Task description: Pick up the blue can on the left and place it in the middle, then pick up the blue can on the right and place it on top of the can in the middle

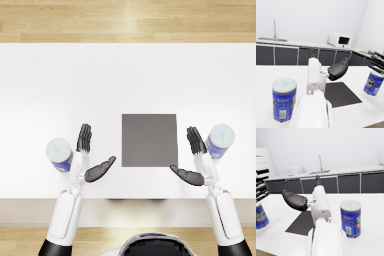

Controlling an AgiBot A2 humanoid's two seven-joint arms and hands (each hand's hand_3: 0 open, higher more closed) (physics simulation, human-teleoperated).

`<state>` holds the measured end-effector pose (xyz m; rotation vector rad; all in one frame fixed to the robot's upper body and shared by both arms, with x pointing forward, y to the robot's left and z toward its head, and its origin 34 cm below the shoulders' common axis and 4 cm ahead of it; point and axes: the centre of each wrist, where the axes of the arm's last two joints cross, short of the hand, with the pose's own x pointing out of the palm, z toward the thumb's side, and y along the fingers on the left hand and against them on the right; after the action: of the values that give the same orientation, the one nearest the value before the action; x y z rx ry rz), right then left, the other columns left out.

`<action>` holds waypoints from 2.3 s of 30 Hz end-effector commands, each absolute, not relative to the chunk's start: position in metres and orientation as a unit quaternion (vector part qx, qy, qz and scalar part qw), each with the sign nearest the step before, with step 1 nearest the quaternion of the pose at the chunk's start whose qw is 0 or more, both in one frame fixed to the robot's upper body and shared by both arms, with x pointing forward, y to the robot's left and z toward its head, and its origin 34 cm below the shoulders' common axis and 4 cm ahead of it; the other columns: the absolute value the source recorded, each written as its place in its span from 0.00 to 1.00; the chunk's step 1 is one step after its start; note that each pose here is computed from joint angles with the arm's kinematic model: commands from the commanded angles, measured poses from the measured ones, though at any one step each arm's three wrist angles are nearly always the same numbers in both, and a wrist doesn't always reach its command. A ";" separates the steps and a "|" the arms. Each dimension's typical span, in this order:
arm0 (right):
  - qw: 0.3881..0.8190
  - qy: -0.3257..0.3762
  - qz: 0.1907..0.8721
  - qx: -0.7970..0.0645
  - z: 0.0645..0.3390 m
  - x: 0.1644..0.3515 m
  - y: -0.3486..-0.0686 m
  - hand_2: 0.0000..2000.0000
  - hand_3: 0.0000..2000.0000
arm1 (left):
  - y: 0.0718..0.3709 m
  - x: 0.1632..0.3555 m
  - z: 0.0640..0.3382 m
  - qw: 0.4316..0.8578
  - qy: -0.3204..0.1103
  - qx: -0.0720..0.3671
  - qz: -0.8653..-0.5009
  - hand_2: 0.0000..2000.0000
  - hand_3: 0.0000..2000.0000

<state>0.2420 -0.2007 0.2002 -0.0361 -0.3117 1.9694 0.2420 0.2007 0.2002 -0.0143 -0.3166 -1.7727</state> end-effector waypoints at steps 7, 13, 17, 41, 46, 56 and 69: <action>0.543 -0.131 0.829 -0.015 0.200 0.242 -0.201 0.00 0.00 | 0.201 0.242 0.200 0.621 -0.138 -0.006 -0.771 0.00 0.00; 0.543 -0.131 0.829 -0.015 0.200 0.242 -0.201 0.00 0.00 | 0.201 0.242 0.200 0.621 -0.138 -0.006 -0.771 0.00 0.00; 0.543 -0.131 0.829 -0.015 0.200 0.242 -0.201 0.00 0.00 | 0.201 0.242 0.200 0.621 -0.138 -0.006 -0.771 0.00 0.00; 0.722 -0.117 0.644 -0.221 0.234 0.245 -0.271 0.00 0.00 | 0.292 0.221 0.207 0.758 -0.049 0.221 -0.611 0.00 0.00; 0.735 -0.081 0.650 -0.177 0.204 0.253 -0.275 0.00 0.00 | 0.297 0.219 0.182 0.771 -0.019 0.182 -0.610 0.00 0.00; 0.746 -0.017 0.659 -0.094 0.150 0.265 -0.277 0.00 0.00 | 0.294 0.223 0.139 0.772 0.027 0.115 -0.624 0.00 0.00; 0.756 0.030 0.653 -0.017 0.107 0.288 -0.278 0.00 0.00 | 0.292 0.243 0.093 0.769 0.075 0.040 -0.634 0.00 0.00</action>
<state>0.2818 -0.2770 0.1089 -0.0499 0.0572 1.4272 0.2370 0.2913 0.0951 0.0955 0.1544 -1.3713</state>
